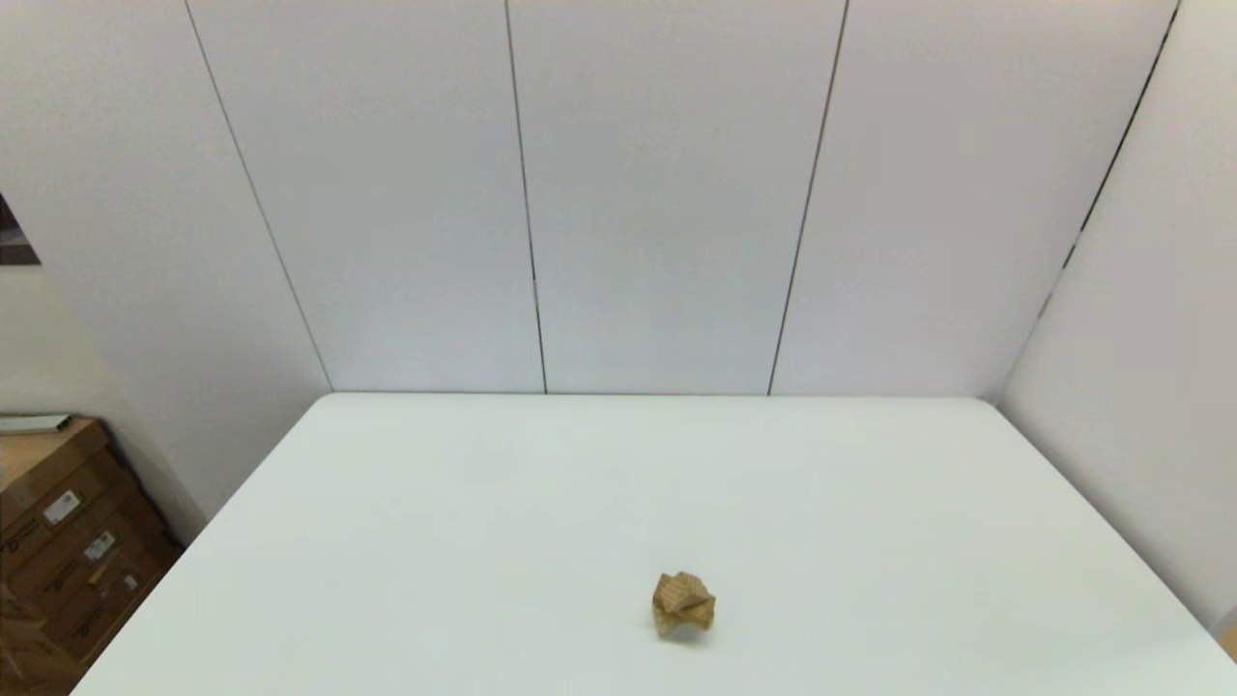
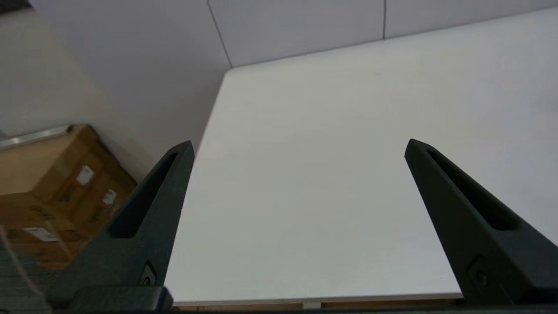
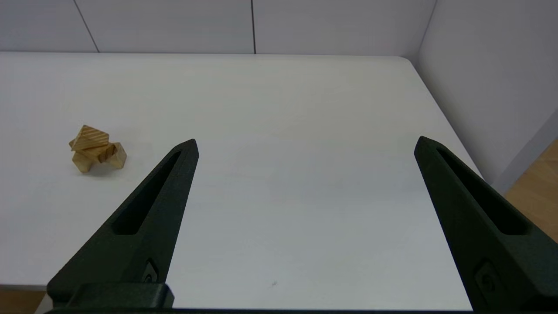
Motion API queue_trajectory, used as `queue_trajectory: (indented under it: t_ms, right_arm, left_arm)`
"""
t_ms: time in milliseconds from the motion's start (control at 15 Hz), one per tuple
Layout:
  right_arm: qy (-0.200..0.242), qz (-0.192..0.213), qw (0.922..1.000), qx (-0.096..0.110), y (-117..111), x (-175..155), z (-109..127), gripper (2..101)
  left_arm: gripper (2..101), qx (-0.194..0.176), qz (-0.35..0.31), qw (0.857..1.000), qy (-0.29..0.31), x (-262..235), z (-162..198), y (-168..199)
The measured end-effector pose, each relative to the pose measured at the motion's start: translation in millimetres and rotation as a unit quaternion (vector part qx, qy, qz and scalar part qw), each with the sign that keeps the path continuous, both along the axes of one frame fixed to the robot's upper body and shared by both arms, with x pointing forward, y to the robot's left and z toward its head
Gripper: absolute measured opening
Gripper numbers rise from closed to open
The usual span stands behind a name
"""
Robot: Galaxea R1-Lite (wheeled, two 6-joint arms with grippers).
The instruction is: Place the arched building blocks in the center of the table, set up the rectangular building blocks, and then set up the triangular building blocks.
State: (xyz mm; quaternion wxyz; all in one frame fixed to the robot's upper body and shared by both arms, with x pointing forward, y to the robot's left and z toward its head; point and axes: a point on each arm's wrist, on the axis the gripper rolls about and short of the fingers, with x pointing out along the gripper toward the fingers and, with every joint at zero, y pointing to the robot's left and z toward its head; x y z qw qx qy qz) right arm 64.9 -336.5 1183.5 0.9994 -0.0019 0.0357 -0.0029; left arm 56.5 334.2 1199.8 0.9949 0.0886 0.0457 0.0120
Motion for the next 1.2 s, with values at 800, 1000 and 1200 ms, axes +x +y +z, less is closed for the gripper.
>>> queue_trajectory:
  t_ms: [800, 1000, 1200]
  right_arm:
    - [0.0, 0.0, 1.0, 0.0, 0.0, 0.0, 0.0, 98.0]
    - [0.0, 0.002, 1.0, -0.005, 0.1, 0.0, 0.0, 98.0]
    - [0.001, 0.002, 1.0, -0.005, 0.1, 0.1, -0.3, 98.0]
  left_arm:
    - [97.7, -0.087, -0.012, 0.995, -0.046, 12.4, -17.5, -0.7]
    - [97.7, -0.091, -0.011, 0.995, -0.046, 12.4, -17.5, -0.7]
    - [97.8, -0.091, -0.011, 0.995, -0.046, 12.4, -17.5, -0.7]
